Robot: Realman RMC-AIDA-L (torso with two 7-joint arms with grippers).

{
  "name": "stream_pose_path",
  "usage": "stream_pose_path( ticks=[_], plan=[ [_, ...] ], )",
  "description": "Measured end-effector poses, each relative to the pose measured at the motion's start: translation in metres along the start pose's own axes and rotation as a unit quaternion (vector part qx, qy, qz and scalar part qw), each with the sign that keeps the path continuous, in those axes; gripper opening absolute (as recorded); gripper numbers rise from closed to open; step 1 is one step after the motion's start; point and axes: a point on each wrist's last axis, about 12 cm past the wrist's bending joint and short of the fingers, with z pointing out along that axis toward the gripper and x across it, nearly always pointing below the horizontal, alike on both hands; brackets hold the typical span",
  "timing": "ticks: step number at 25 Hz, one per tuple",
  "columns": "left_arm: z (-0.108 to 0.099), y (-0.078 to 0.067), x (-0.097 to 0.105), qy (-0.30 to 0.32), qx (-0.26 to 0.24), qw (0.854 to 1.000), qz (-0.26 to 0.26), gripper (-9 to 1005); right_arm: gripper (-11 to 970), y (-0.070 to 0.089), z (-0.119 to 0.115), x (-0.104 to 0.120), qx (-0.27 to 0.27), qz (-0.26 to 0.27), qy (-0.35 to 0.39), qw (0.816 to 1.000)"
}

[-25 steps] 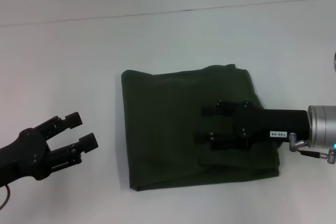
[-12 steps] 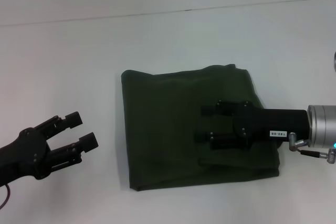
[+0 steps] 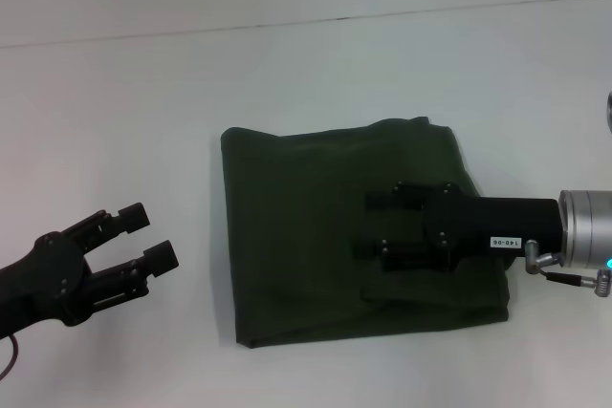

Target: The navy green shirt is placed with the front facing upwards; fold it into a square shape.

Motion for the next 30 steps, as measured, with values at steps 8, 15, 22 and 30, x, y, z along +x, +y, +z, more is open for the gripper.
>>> stream_pose_path(
  ticks=[8, 15, 22, 30],
  plan=[
    [0.0005, -0.0002, 0.0003, 0.000, 0.001, 1.000, 0.000, 917, 899, 0.0001, 0.0001, 0.0002, 0.000, 0.001, 0.001, 1.000],
    [0.0013, -0.0001, 0.0010, 0.005, 0.001, 1.000, 0.000, 917, 900, 0.0003, 0.0003, 0.0008, -0.001, 0.001, 0.002, 1.000],
    [0.0015, 0.0001, 0.0006, 0.005, 0.001, 1.000, 0.000, 917, 900, 0.0006, 0.0009, 0.0011, -0.002, 0.003, 0.002, 1.000],
    [0.0030, 0.0004, -0.0001, 0.007, 0.004, 1.000, 0.001, 917, 899, 0.0003, 0.0012, 0.0007, -0.001, 0.002, 0.002, 1.000]
  ],
)
